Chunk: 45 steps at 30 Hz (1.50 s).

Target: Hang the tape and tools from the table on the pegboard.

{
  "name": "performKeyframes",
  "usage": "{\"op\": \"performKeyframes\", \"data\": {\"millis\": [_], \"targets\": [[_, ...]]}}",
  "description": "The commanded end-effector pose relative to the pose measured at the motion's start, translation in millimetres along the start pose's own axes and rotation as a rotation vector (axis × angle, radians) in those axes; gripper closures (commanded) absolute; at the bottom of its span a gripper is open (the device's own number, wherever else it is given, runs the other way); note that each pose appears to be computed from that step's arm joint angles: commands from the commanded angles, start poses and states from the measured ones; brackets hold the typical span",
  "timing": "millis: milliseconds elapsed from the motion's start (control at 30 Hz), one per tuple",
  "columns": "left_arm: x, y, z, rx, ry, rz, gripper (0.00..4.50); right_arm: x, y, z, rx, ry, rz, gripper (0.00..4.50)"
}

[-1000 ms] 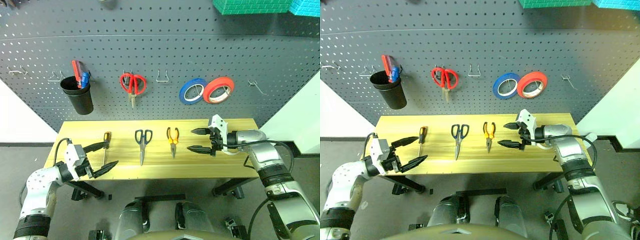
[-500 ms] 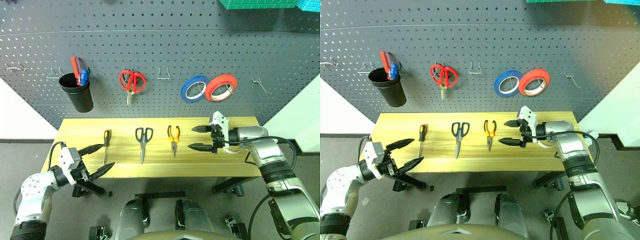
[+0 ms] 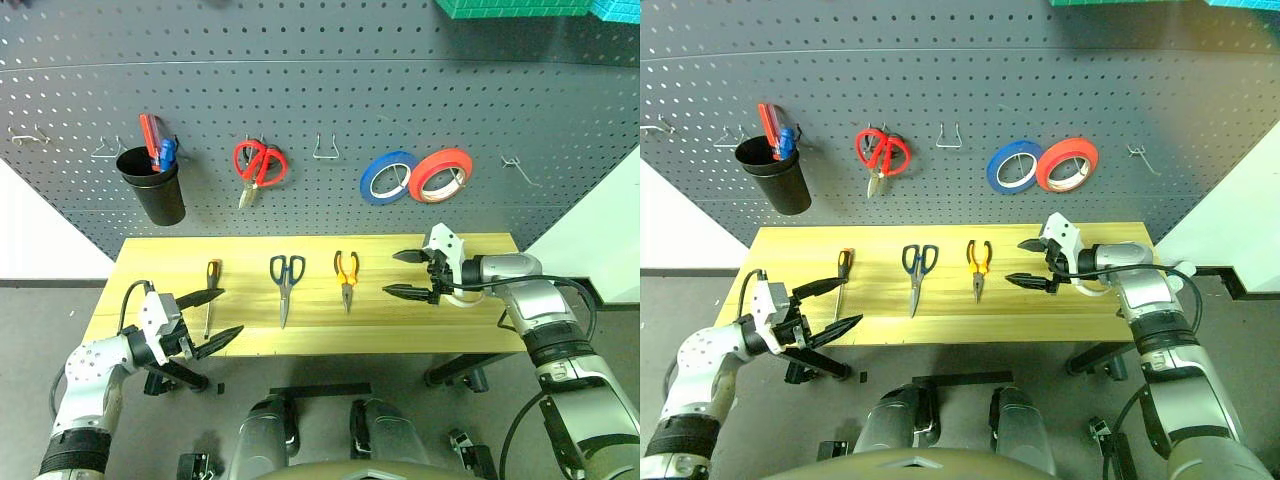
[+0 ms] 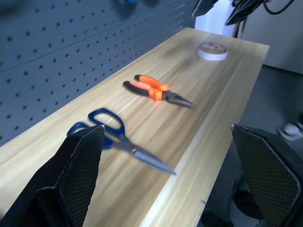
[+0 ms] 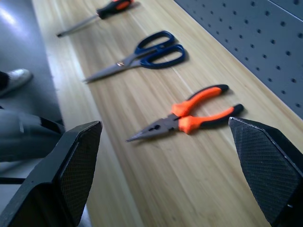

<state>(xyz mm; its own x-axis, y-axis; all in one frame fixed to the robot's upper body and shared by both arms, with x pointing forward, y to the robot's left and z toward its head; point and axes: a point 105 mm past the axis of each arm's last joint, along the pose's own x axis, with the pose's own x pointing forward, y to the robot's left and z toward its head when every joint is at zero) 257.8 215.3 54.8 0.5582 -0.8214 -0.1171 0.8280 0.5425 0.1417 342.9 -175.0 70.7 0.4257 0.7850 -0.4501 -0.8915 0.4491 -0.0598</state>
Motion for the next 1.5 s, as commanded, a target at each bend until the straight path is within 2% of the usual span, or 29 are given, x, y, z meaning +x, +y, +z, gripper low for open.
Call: {"op": "performKeyframes", "data": {"millis": [33, 300, 533, 600, 733, 900, 1133, 1500], "targets": [[9.8, 2.0, 4.8, 0.036, -0.004, -0.015, 0.03, -12.5, -16.5, 6.2, -0.035, 0.01, -0.083, 0.0], [36.2, 13.2, 6.5, 0.085, 0.04, -0.019, 0.03, -23.0, -43.2, -6.6, -0.005, 0.125, -0.237, 0.0], [54.6, 7.4, 22.5, 0.067, -0.005, -0.057, 0.03, -40.5, -46.1, -25.5, 0.062, 0.241, -0.273, 0.0], [62.4, 8.1, 30.9, 0.035, -0.04, -0.05, 0.03, -43.5, -53.5, -29.9, 0.064, 0.264, -0.339, 0.0], [77.8, 6.4, 35.3, 0.026, -0.016, -0.078, 0.03, -46.4, -58.5, -43.6, 0.096, 0.331, -0.407, 0.0], [96.0, 2.8, 27.6, 0.022, 0.061, -0.141, 0.03, -46.1, -64.0, -54.5, 0.141, 0.403, -0.461, 0.0], [113.8, -3.0, 26.2, 0.01, 0.11, -0.206, 0.03, -45.7, -72.8, -57.9, 0.174, 0.404, -0.515, 0.0], [136.4, -10.0, 39.9, 0.03, 0.136, -0.232, 0.03, -38.4, -74.8, -69.0, 0.238, 0.451, -0.52, 0.0]]}}
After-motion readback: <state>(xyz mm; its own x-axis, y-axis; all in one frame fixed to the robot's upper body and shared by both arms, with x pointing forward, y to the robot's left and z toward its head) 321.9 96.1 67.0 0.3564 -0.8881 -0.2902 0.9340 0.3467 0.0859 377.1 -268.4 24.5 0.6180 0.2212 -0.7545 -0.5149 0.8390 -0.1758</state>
